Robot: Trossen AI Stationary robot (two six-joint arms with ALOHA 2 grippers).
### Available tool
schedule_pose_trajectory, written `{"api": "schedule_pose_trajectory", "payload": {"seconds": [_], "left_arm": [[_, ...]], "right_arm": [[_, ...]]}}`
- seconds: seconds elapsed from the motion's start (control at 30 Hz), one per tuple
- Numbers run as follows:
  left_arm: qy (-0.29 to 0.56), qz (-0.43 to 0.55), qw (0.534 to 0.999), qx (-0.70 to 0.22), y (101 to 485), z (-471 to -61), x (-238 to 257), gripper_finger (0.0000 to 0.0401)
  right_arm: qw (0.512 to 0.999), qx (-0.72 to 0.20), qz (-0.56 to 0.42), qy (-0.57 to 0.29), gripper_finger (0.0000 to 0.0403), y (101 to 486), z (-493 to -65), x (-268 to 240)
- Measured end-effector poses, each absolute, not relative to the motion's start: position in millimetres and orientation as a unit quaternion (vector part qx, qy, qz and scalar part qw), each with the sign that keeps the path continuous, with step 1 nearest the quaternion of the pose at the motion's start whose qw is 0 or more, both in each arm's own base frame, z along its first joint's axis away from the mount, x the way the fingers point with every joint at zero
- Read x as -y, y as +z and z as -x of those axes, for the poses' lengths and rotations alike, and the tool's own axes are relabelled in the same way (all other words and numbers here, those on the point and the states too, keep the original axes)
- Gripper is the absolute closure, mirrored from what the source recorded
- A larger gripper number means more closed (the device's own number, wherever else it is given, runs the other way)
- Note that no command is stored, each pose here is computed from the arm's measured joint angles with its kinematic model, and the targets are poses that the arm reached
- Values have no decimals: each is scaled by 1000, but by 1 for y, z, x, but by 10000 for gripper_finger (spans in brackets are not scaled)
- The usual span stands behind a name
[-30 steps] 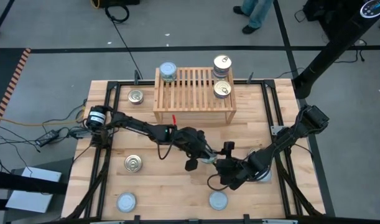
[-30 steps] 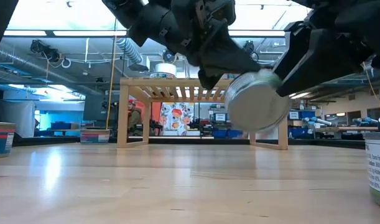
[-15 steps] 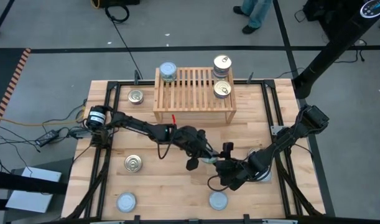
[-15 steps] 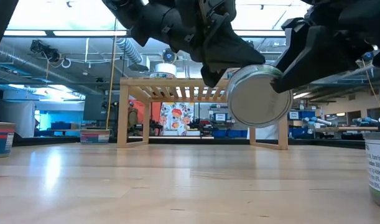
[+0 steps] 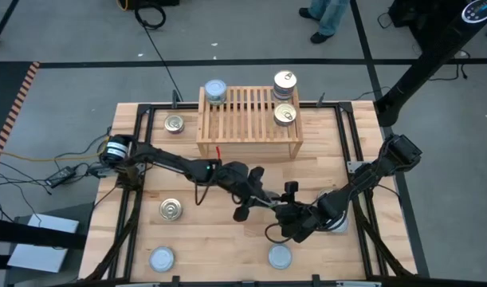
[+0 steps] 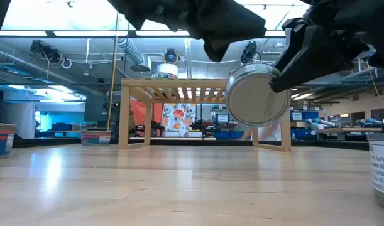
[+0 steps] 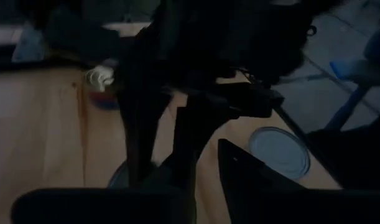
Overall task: Stack canned seafood by type on shelf
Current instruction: Put the green tuna can on the shelf
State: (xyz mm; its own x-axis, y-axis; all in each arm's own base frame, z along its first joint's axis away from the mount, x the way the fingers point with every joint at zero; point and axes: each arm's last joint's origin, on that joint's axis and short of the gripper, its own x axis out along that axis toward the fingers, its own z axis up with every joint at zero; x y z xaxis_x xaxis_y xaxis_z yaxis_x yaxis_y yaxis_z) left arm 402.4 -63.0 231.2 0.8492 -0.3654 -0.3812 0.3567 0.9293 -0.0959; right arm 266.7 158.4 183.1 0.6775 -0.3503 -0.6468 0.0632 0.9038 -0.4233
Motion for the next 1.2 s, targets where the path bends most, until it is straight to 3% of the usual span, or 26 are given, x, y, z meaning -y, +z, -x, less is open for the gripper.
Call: {"api": "schedule_pose_trajectory", "payload": {"seconds": [0.23, 0.7, 0.93, 1.2], "left_arm": [[-162, -71, 975, -135, 216, -380, 78, 307], [-69, -29, 997, -15, 191, -263, 66, 306], [-49, -32, 998, 22, 177, -222, 67, 306], [-41, -35, 998, 22, 168, -211, 66, 306]], "right_arm": [[897, -392, 171, -110, 255, 183, -266, -159], [902, -395, 138, -111, 253, 191, -280, -147], [913, -361, 166, -88, 253, 230, -310, -137], [916, -298, 255, -87, 253, 285, -341, -115]]}}
